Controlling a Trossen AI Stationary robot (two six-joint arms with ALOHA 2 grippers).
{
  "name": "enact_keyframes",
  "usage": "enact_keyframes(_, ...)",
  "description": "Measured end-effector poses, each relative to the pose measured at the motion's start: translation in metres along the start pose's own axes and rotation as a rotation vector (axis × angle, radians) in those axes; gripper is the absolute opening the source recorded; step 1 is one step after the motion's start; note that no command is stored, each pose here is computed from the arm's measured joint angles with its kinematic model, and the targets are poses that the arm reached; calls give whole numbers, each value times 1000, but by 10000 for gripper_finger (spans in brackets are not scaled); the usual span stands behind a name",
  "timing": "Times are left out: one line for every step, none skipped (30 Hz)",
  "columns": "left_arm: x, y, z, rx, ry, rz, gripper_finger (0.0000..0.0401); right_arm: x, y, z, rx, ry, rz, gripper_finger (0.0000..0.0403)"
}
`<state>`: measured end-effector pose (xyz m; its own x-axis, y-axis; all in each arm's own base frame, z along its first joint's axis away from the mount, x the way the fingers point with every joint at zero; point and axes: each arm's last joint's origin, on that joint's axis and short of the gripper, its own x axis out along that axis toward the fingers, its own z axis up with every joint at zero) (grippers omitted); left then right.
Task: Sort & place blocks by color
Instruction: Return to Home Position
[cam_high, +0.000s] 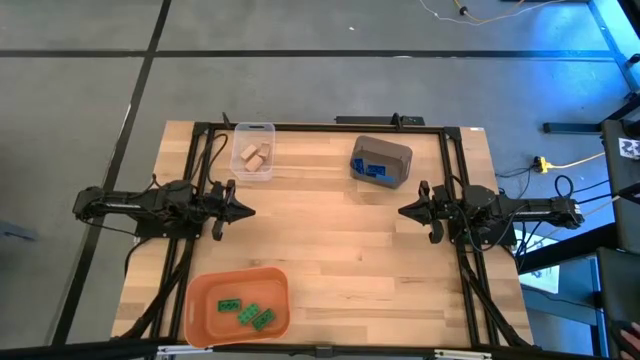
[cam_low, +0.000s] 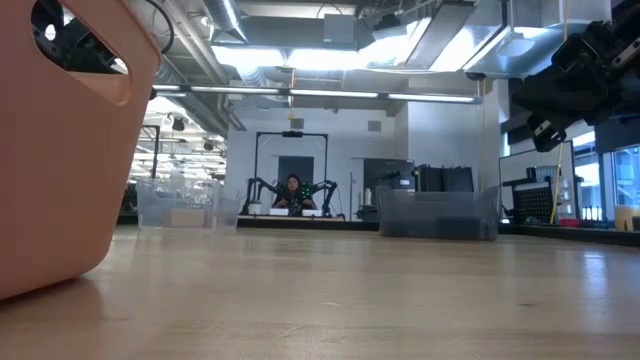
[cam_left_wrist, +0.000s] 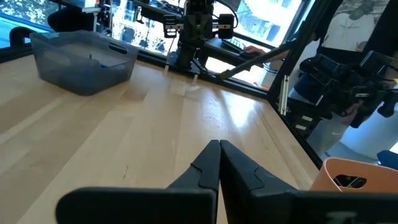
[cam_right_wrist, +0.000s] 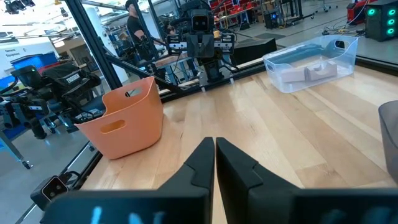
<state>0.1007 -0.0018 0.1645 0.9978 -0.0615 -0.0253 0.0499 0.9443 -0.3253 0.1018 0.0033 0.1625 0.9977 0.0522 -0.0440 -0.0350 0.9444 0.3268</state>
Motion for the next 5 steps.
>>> enact_keyframes(0,0,0,0,0,0,0,0,0,0,0,0,0,19)
enact_keyframes(0,0,0,0,0,0,0,0,0,0,0,0,0,19)
enact_keyframes(0,0,0,0,0,0,0,0,0,0,0,0,0,19)
enact_keyframes(0,0,0,0,0,0,0,0,0,0,0,0,0,19)
enact_keyframes(0,0,0,0,0,0,0,0,0,0,0,0,0,19)
